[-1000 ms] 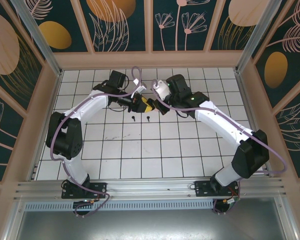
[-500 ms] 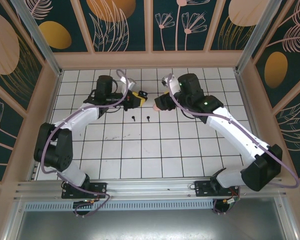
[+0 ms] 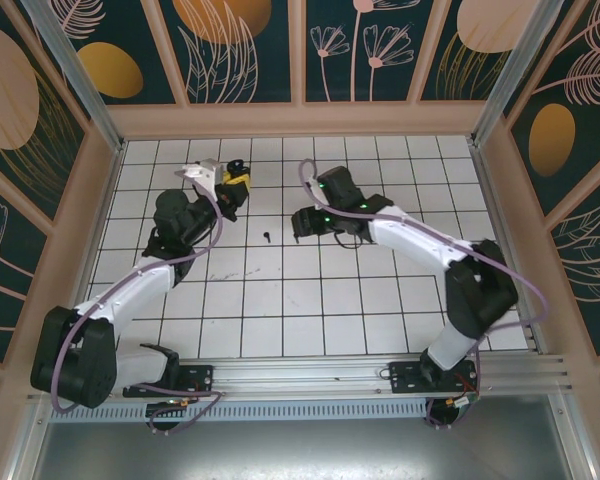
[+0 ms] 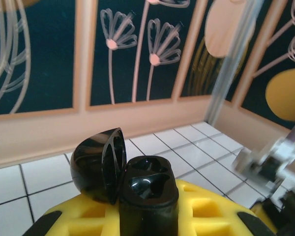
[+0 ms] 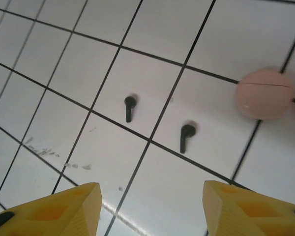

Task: Insert the wireless bluetooth earbuds into the charging case

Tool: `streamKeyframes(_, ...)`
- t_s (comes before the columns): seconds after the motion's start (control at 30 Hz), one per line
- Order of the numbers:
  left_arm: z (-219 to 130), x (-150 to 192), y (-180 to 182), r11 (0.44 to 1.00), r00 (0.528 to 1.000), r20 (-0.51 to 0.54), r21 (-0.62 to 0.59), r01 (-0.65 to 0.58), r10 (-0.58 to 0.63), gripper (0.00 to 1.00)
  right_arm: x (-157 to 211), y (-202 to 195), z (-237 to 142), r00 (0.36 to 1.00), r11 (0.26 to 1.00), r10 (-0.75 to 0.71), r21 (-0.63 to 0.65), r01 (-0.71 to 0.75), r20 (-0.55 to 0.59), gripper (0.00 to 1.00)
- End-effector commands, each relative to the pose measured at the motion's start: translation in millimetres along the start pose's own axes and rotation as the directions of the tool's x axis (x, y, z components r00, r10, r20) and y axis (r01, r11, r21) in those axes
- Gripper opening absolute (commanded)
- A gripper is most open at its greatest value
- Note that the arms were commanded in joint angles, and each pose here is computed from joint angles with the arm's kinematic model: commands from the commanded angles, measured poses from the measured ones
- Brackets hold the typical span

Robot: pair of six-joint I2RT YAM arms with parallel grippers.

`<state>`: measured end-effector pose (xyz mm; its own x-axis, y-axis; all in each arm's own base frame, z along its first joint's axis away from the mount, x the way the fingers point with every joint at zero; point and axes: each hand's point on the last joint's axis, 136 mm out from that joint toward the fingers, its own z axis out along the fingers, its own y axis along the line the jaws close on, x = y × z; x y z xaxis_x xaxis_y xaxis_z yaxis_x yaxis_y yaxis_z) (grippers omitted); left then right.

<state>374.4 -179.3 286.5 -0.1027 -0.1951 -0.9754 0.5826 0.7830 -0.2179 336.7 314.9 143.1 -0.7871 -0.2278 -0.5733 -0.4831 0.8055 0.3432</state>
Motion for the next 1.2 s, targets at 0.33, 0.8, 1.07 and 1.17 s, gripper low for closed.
streamKeyframes(0.33, -35.8, -49.5, 36.6, 0.984, 0.962, 0.269, -0.146, 0.097, -0.055, 0.0, -2.6, 13.5, 105.1, 0.987, 0.985, 0.036, 0.173, -0.009, -0.154, 0.52)
streamKeyframes(0.8, -50.0, -61.9, 42.9, 0.979, 0.937, 0.337, -0.142, 0.149, -0.093, 0.0, 6.1, 17.1, 144.5, 0.974, 0.961, 0.016, 0.271, 0.046, -0.225, 0.45)
streamKeyframes(1.07, -52.7, -62.2, 43.5, 0.977, 0.933, 0.346, -0.145, 0.153, -0.095, 0.0, 14.1, 21.1, 153.5, 0.97, 0.96, 0.014, 0.275, 0.055, -0.244, 0.42)
streamKeyframes(1.17, -52.6, -61.2, 43.6, 0.977, 0.934, 0.345, -0.145, 0.154, -0.096, 0.0, 16.8, 22.8, 156.4, 0.968, 0.96, 0.012, 0.273, 0.059, -0.252, 0.39)
